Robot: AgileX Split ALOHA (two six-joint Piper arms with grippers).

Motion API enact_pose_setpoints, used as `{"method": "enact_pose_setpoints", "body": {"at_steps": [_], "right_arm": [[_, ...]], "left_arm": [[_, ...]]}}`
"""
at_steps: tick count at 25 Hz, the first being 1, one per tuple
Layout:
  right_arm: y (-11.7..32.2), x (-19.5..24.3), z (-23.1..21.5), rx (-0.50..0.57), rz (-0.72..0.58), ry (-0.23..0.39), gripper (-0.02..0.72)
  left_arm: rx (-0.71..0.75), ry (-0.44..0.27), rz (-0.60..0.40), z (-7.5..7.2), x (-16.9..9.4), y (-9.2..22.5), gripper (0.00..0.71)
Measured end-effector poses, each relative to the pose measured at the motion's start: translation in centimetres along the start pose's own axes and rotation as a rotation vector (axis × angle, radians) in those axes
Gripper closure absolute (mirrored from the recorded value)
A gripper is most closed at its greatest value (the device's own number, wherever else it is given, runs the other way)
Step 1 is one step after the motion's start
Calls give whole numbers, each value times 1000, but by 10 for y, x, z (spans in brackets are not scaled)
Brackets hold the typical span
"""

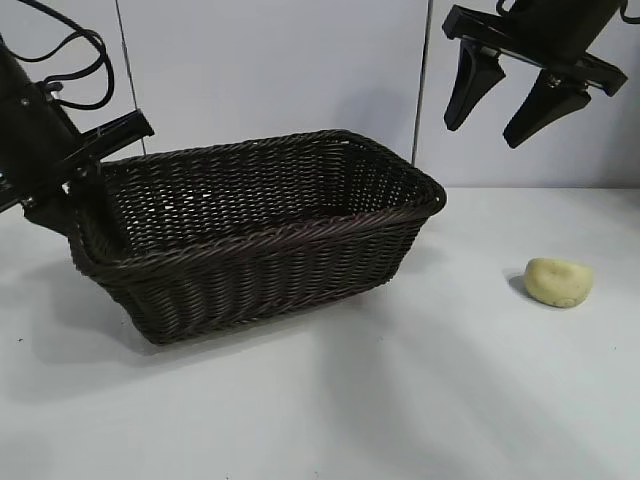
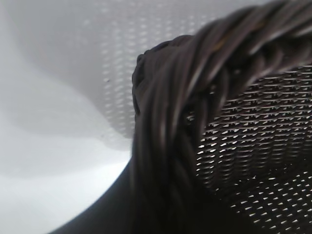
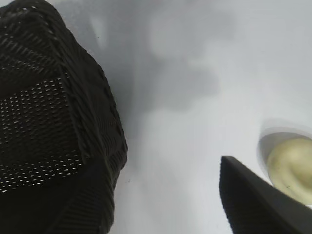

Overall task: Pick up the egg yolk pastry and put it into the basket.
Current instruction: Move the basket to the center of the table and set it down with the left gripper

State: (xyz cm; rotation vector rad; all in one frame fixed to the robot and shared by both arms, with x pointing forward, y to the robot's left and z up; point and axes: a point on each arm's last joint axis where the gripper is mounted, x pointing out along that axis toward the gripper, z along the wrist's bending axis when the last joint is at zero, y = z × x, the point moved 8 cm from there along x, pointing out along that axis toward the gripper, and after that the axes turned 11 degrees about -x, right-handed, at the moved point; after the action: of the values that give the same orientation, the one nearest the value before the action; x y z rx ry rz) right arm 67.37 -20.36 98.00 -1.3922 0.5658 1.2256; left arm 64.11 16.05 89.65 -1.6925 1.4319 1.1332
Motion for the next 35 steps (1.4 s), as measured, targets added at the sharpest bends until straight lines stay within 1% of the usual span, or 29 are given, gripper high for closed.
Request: {"method": "enact_pose_setpoints", "body": {"at_steps": [3,9,11,15,17,20,27,28,29,31,33,35], "right_arm": [[0,0,0,0,0,0,218],[0,0,0,0,0,0,218],[0,0,0,0,0,0,218],[0,0,0,0,0,0,218],[0,0,0,0,0,0,218],[0,0,0,0,0,0,218],[0,0,0,0,0,0,218],[0,0,0,0,0,0,218],[0,0,0,0,0,0,218],[0,0,0,0,0,0,218],[0,0,0,0,0,0,218],[-1,0,0,0,-3,1,218]], "left_arm": [[72,-7,31,-6,5,-1,611],[163,-32,42,-18,19,-1,611],[166,-36,52,-18,26,-2,611],[153,-50,63,-11,42,-6,611],[151,-53,53,-9,46,-9,611],[149,-48,31,-10,48,-13,611],[143,-47,34,-8,52,-14,604],[142,-46,35,-9,52,-14,585],[139,-40,35,-10,52,-13,551],[135,-32,34,-11,52,-14,451],[134,-29,32,-12,52,-14,316],[134,-29,30,-12,52,-14,223]]}}
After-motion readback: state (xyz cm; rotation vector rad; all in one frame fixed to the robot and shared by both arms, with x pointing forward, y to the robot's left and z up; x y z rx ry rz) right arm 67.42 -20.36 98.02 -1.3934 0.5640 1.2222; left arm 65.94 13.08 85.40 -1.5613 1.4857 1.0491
